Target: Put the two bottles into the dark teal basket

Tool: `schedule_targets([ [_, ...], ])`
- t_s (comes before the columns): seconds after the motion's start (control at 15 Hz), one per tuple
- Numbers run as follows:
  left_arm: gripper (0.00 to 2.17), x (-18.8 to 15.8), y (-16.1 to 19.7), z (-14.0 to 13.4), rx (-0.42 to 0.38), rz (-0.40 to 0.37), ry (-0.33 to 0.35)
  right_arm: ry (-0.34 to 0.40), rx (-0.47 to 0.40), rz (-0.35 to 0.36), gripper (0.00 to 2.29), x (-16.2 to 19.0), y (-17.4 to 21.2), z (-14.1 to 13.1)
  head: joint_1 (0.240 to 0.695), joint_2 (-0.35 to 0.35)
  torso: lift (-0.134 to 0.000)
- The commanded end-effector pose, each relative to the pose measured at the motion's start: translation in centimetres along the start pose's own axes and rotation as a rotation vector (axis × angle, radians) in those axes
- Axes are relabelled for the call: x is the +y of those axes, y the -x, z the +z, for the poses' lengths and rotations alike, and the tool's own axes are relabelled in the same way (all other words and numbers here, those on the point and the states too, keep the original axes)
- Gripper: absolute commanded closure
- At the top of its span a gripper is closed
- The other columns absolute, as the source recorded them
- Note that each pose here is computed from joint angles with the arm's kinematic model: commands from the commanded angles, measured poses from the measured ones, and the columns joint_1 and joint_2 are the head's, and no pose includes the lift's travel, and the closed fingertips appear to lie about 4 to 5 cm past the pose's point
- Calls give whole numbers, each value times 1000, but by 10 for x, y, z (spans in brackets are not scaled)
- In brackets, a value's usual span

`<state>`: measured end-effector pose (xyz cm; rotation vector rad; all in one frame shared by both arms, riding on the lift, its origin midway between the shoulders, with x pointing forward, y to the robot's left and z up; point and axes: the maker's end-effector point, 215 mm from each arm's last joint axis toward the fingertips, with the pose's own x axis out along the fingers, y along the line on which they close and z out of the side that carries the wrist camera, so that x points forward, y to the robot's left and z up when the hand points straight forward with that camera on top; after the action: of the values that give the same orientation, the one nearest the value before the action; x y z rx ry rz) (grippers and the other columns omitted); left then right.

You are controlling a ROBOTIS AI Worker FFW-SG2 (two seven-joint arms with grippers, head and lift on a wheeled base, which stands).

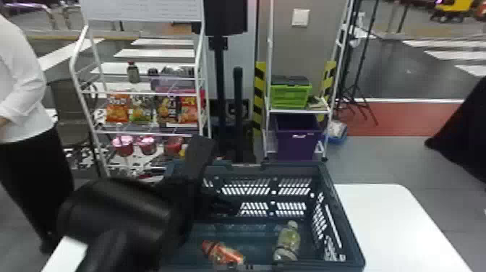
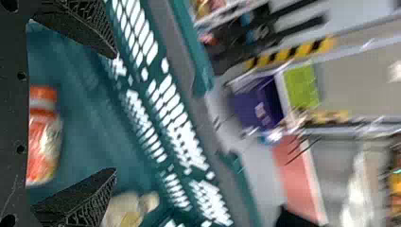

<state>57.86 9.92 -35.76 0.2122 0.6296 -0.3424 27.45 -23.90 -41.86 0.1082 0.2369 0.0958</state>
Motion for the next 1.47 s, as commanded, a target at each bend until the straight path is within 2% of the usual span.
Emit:
schedule_targets([
  [0.0, 36, 14, 48, -3, -131, 46, 61, 1, -27, 0, 19, 1, 3, 10, 499, 0, 0],
  [0.07, 63, 24, 72, -2, -218, 89, 76, 0, -39, 0, 19, 2, 6, 13, 499, 0, 0],
  [0.2, 70, 43, 146, 34, -519, 187, 82, 3, -68, 3, 19, 4, 10, 24, 499, 0, 0],
  [0.4, 70, 43, 207, -23, -514, 246, 140, 8, -118, 7, 22, 7, 18, 37, 499, 0, 0],
  [0.47, 70, 38, 229, -27, -588, 254, 153, 10, -150, 14, 22, 9, 22, 47, 499, 0, 0],
  [0.6, 70, 34, 262, -47, -678, 305, 194, 19, -191, 40, 22, 17, 29, 59, 499, 0, 0],
  [0.73, 70, 28, 299, -67, -796, 353, 232, 31, -192, 65, 22, 24, 30, 62, 499, 0, 0],
  [0.87, 70, 20, 318, -106, -822, 387, 265, 44, -185, 84, 22, 30, 30, 61, 499, 0, 0],
  [1.07, 66, 1, 298, -174, -702, 406, 281, 62, -179, 110, 26, 37, 30, 62, 499, 0, 0],
  [1.13, 63, -2, 293, -187, -678, 410, 287, 68, -175, 113, 26, 38, 30, 61, 499, 0, 0],
  [1.27, 60, -7, 289, -199, -660, 414, 290, 75, -155, 132, 26, 44, 31, 58, 499, 0, 0],
  [1.4, 60, -8, 289, -198, -662, 415, 290, 81, -151, 139, 26, 46, 31, 59, 499, 0, 0],
])
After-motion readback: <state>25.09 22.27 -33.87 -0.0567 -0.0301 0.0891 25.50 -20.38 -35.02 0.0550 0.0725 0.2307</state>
